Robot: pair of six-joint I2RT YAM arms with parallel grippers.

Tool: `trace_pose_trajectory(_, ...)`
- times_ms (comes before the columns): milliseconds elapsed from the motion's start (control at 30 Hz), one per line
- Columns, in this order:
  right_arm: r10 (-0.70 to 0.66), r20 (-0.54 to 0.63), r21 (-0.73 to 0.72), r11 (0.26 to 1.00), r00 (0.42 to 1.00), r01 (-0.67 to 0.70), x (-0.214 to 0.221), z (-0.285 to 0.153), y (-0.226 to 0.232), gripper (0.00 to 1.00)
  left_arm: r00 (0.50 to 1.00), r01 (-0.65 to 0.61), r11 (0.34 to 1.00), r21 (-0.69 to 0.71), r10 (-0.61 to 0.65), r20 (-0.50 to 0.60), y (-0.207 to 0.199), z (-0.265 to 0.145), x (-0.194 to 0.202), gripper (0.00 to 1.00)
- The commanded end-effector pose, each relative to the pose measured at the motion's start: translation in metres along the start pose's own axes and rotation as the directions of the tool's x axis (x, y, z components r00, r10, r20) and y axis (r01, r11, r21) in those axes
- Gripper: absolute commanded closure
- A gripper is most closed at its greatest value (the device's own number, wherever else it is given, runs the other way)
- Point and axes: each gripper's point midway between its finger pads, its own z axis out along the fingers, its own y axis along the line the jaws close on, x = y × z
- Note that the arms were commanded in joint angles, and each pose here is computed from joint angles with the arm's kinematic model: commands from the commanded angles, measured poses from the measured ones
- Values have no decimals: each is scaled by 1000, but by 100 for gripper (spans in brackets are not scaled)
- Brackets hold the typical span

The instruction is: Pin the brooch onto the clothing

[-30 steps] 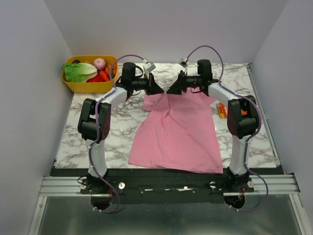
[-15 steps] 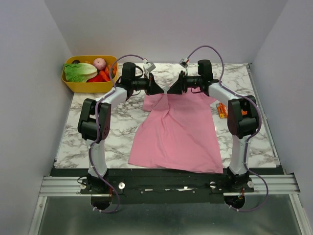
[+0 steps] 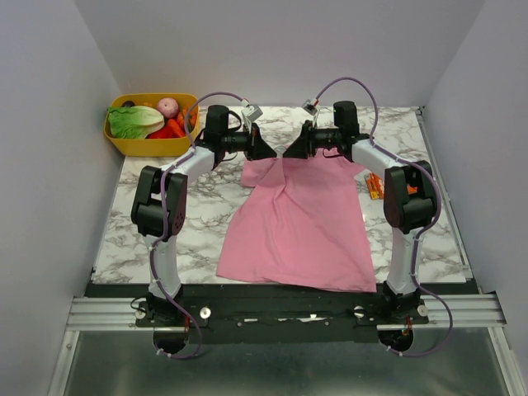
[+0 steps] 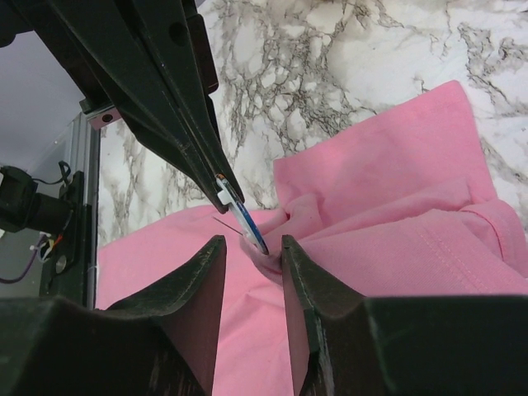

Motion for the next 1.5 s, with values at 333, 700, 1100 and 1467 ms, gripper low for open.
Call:
trace_pose_trajectory(333, 38, -20, 16, 999, 999, -38, 9, 12, -9, 63, 999, -28, 999, 34, 28, 19, -5, -1, -12, 100)
trace_pose_trajectory(700, 21, -12, 33, 999, 1000, -21, 3, 10, -7, 57, 999, -28, 999, 35, 28, 18, -6, -2, -12, 100)
trace_pose_trajectory(1100, -26, 15, 37, 999, 1000, 25, -11, 5, 5, 57, 1000, -28, 999, 41, 28, 13, -7, -2, -11, 100)
trace_pose_trajectory(1467, -40, 22, 21, 999, 999, 40, -15, 3, 9, 44, 1000, -29, 999, 46, 28, 9, -8, -2, -11, 100)
